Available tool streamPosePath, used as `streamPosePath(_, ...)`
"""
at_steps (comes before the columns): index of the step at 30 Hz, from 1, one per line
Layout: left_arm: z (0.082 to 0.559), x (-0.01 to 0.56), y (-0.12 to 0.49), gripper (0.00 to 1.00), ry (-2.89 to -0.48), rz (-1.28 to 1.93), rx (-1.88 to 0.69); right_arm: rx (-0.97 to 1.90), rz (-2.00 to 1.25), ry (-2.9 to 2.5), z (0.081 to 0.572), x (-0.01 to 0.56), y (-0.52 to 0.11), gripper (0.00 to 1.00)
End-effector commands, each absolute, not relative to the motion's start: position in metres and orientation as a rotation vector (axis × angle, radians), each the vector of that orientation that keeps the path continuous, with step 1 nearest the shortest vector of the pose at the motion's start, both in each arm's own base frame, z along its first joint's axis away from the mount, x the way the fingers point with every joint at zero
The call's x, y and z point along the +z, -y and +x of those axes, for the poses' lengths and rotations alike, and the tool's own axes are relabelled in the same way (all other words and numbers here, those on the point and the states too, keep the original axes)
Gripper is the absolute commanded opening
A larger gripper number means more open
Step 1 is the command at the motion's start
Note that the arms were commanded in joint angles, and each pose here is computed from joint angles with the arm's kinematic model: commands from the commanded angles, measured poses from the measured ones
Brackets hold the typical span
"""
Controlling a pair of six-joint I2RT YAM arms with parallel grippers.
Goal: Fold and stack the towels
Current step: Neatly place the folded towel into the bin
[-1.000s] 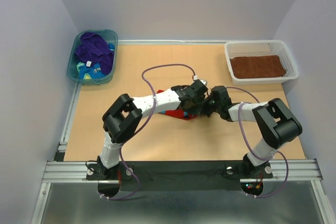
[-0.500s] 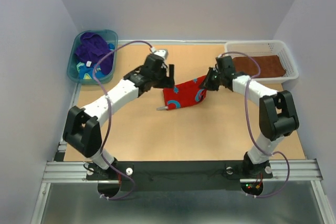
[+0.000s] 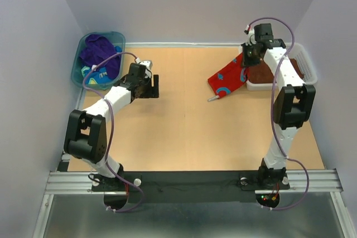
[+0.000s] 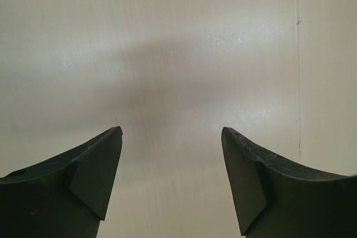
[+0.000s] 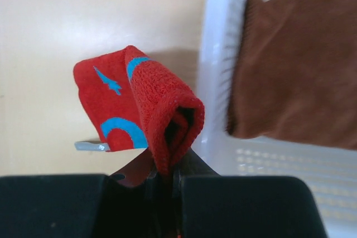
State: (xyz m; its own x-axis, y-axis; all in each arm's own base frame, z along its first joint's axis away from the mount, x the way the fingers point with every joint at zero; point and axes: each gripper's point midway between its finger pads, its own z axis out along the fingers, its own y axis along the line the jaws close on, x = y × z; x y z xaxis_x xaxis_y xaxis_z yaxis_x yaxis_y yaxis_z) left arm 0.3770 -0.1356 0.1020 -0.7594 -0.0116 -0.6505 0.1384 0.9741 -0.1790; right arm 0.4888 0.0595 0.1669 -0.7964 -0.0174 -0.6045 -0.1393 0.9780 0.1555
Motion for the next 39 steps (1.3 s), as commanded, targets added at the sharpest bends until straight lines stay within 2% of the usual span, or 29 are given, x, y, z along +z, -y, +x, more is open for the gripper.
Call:
streamPosePath(1,0.390,0.117,0.142,0.83,-2.351,0.157,-0.306,0.044,-0.208,-2.519,0.497,0.175,-0.013,0.00)
streamPosePath(7,0.390,0.110,0.156,0.80,-2.340,0.237,-0.399,-0.285,-0.218,-2.461,0.537,0.185,0.053,0.00)
streamPosePath(14,0.401,0.089,0.137,0.83,-2.373,0.163,-0.247,-0.694,-0.168,-2.453,0.541,0.183,0.120,0.00)
streamPosePath(17,0.403,0.085,0.130,0.84,-2.380,0.143,-0.200,-0.786,-0.157,-2.451,0.543,0.178,0.136,0.01)
streamPosePath(24,0.402,0.077,0.122,0.84,-2.394,0.136,-0.139,-0.925,-0.143,-2.412,0.544,0.176,0.157,0.00)
streamPosePath(37,0.400,0.071,0.127,0.84,-2.407,0.165,-0.129,-1.006,-0.157,-2.360,0.560,0.169,0.168,0.01)
streamPosePath(39,0.399,0.072,0.128,0.84,-2.407,0.171,-0.125,-1.012,-0.146,-2.352,0.562,0.167,0.169,0.08)
